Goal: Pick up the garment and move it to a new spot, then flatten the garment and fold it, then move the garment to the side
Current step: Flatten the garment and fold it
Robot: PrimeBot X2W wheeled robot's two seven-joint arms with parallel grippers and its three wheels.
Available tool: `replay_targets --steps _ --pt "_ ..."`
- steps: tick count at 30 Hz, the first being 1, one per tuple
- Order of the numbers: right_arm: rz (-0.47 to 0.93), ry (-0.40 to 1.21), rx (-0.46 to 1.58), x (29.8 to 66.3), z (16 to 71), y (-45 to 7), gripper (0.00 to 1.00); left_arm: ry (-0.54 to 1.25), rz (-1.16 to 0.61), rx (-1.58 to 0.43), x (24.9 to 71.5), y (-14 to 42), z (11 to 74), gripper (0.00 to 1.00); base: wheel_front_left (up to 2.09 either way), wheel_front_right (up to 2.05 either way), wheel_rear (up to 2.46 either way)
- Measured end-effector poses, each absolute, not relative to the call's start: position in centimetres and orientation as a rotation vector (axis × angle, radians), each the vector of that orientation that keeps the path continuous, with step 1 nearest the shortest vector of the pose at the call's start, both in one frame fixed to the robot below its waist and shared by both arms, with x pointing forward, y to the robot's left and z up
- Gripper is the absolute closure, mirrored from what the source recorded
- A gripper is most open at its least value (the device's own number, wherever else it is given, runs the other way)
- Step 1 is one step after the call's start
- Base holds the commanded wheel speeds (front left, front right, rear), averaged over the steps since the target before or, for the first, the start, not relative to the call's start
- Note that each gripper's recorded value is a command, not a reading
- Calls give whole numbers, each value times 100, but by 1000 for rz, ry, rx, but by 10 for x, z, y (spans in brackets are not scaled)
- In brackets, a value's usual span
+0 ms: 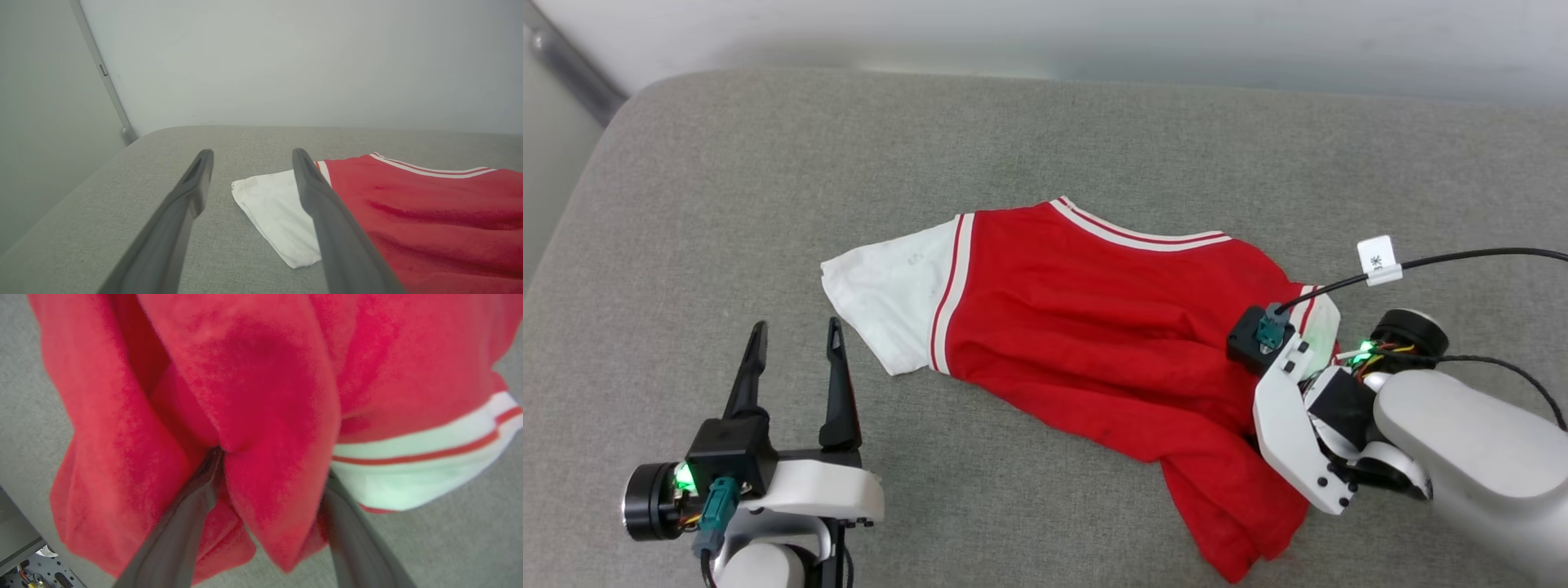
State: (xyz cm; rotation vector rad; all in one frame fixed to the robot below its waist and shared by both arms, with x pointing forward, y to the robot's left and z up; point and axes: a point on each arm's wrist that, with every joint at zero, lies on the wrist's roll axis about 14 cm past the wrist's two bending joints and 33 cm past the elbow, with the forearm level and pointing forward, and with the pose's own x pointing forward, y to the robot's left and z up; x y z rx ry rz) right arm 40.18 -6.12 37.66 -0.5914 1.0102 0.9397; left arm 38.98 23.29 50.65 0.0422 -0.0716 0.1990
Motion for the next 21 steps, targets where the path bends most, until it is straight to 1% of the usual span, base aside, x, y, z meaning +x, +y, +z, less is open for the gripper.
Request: replay_targets --steps 1,2,6,9,11,13,15,18,19,21 --pt "943 990 -584 402 379 -59 77 -69 201 43 389 234 506 0 0 0 0" --pt "947 973 -579 401 383 -58 100 -68 203 44 387 234 505 0 0 0 0" --pt "999 875 -563 393 406 -46 100 -74 201 41 382 235 507 0 0 0 0" --pt "1023 806 -575 386 430 -48 100 -80 192 37 379 232 508 0 0 0 0" --pt "1045 775 -570 377 444 -51 100 -87 194 34 375 232 511 0 0 0 0" --pt "1065 777 -550 361 449 -56 100 -92 192 30 372 231 512 0 0 0 0" --pt "1065 821 -545 342 443 -69 100 -94 190 29 369 230 512 0 0 0 0" --pt "1057 949 -499 306 416 -91 100 -102 182 28 368 229 515 0 0 0 0" --pt "1044 1055 -433 275 387 -103 100 -93 179 27 366 228 512 0 0 0 0" --pt "1027 1056 -432 271 376 -107 100 -88 178 29 365 228 510 0 0 0 0"
